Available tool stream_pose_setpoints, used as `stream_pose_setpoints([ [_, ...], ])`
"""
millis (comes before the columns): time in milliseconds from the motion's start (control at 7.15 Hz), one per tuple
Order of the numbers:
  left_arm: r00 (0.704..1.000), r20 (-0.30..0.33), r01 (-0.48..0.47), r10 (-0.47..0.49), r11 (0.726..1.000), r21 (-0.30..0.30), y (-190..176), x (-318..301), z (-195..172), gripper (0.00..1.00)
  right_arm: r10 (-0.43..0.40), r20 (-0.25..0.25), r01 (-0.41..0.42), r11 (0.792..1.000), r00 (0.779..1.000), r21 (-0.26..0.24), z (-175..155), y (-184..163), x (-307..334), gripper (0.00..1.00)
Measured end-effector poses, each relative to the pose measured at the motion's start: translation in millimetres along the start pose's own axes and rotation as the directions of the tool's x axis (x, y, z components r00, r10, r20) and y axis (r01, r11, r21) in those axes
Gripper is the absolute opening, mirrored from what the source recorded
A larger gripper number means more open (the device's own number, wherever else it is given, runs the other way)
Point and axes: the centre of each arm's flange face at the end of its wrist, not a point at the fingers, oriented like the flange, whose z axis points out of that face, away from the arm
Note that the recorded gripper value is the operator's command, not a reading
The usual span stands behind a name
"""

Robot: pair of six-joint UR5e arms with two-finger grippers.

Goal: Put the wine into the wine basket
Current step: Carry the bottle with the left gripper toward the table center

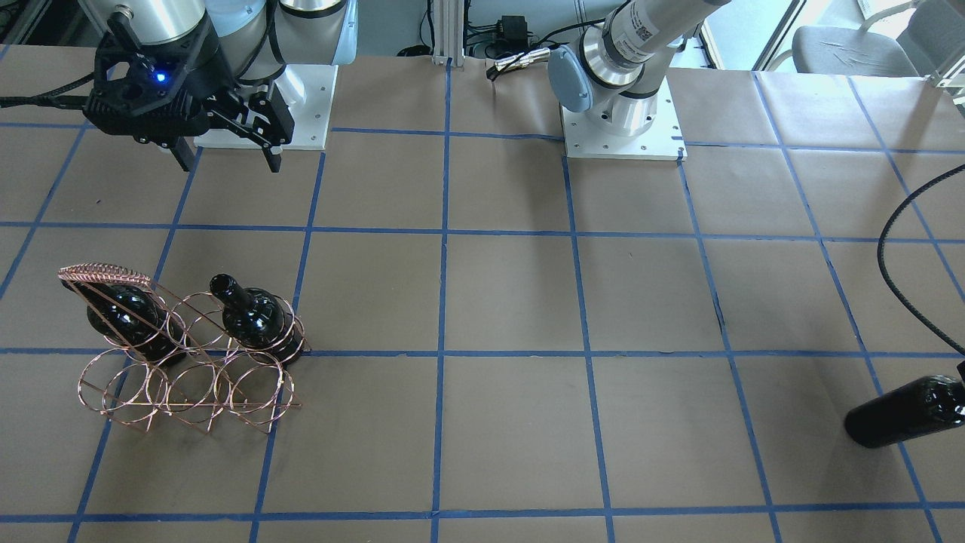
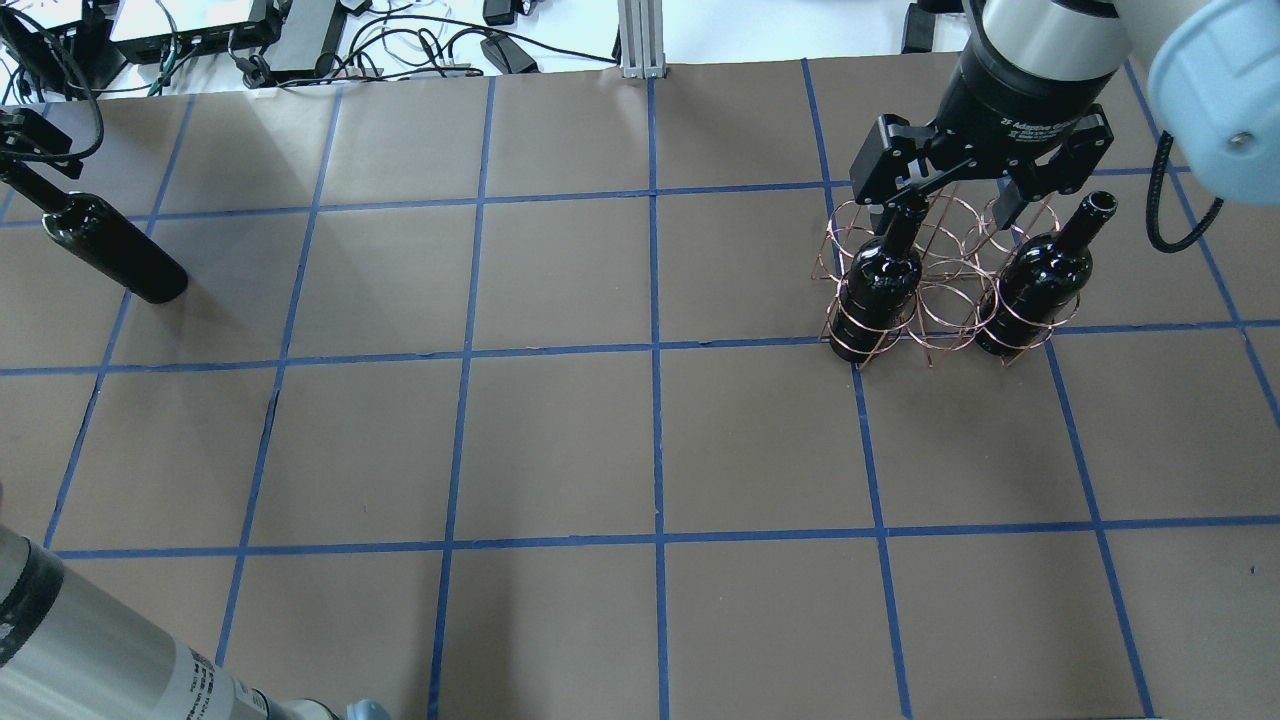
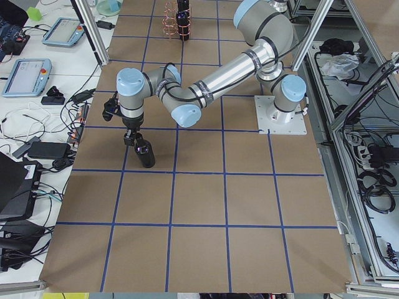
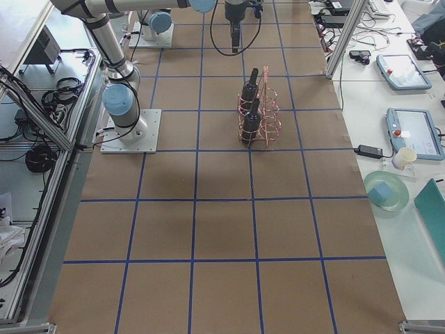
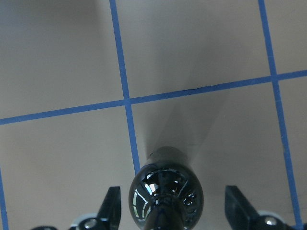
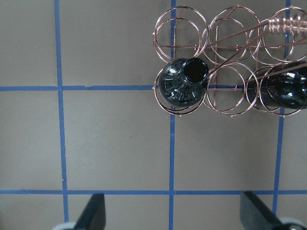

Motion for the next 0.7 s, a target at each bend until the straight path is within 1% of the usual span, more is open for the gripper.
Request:
stream_pose_setpoints([
  [280, 1.000, 0.013, 0.001, -0.001, 1.000, -0.021, 2.5, -2.0, 0.8, 0.76, 0.000, 0.002, 0.000, 1.000, 1.000, -0.001, 0.1, 0.0, -0.2, 1.00],
  [420, 1.000, 0.014, 0.002, -0.002, 1.000, -0.030, 3.6, -2.2, 1.5, 0.69, 0.000, 0.003, 0.000, 1.000, 1.000, -0.001, 0.1, 0.1, -0.3, 1.00],
  [560, 1.000, 0.014, 0.003, -0.002, 0.999, -0.034, 4.2, -2.3, 2.0, 0.67, 0.000, 0.003, 0.000, 1.000, 1.000, -0.002, 0.4, 0.2, -0.3, 1.00],
  [699, 1.000, 0.013, 0.004, -0.003, 0.999, -0.035, 4.2, -2.1, 2.2, 0.45, 0.001, 0.004, -0.001, 1.000, 1.000, -0.003, 0.7, 0.3, -0.4, 1.00],
])
